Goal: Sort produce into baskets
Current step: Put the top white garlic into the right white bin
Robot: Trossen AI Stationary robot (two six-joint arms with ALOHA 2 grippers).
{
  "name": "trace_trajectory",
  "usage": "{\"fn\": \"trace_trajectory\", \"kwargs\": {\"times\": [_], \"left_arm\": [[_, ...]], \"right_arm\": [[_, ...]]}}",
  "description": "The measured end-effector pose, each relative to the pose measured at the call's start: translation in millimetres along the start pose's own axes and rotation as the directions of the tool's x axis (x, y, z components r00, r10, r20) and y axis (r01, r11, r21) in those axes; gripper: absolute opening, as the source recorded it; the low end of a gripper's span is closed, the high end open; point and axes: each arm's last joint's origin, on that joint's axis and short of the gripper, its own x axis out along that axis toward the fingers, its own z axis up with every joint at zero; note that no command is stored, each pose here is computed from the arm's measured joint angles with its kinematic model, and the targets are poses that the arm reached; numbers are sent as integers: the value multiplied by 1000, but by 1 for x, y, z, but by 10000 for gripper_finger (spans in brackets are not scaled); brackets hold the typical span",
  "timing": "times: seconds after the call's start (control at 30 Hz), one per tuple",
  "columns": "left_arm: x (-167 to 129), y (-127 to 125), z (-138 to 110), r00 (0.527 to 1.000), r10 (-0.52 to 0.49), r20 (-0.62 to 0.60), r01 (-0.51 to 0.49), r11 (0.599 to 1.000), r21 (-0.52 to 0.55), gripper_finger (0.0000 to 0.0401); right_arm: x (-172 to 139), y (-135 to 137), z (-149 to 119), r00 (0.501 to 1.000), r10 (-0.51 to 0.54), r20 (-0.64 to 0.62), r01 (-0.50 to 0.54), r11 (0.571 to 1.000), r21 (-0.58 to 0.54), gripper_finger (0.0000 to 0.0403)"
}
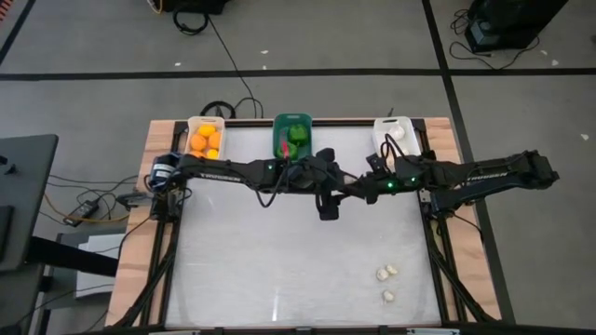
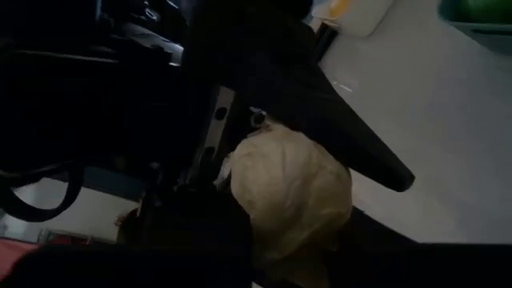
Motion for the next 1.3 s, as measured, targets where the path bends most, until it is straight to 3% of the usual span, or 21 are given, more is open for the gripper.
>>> {"fn": "trace_trajectory", "kwargs": {"times": [0.2,0.3,0.37,0.43,0.53,0.6,0.7,0.77,0.8,0.93,1.03,1.1,1.2,1.3], "left_arm": [[-19,19,33,994,100,48,-99,995,-18,269],[-27,35,42,990,140,16,-140,990,-21,302],[-33,45,45,988,152,-35,-153,987,-38,325],[-51,57,55,984,171,-43,-174,981,-85,347],[-112,76,69,991,136,-16,-137,986,-94,368],[-124,88,64,997,60,53,-56,995,-79,372],[-108,104,30,995,-91,38,95,989,-116,370],[-84,110,-11,981,-182,-70,164,965,-204,366],[-78,115,-23,977,-203,-60,183,954,-239,365],[-94,122,-33,968,-235,87,250,928,-277,363],[-87,116,-51,965,-258,57,263,916,-304,362],[-78,112,-66,970,-243,-1,230,917,-326,362],[-84,115,-58,980,-191,64,201,933,-299,362],[-79,113,-69,978,-207,28,205,926,-316,362]], "right_arm": [[-2,2,12,994,3,110,-3,1000,-6,89],[-3,0,22,981,-11,195,8,1000,16,89],[-3,-7,28,962,-77,263,65,996,54,89],[-4,-23,30,912,-236,335,206,971,123,89],[-9,-44,39,790,-438,429,353,897,265,88],[-15,-51,44,723,-519,457,397,853,340,88],[-20,-71,41,620,-668,411,531,743,407,88],[-26,-78,43,561,-721,408,555,692,461,88],[-29,-81,44,525,-748,406,572,663,483,88],[-41,-100,44,361,-863,353,657,504,561,88],[-49,-111,46,255,-917,308,636,399,661,91],[-52,-117,49,218,-935,280,633,354,688,99],[-55,-128,52,162,-963,216,658,268,703,119],[-56,-138,54,125,-980,152,707,196,679,146]]}}
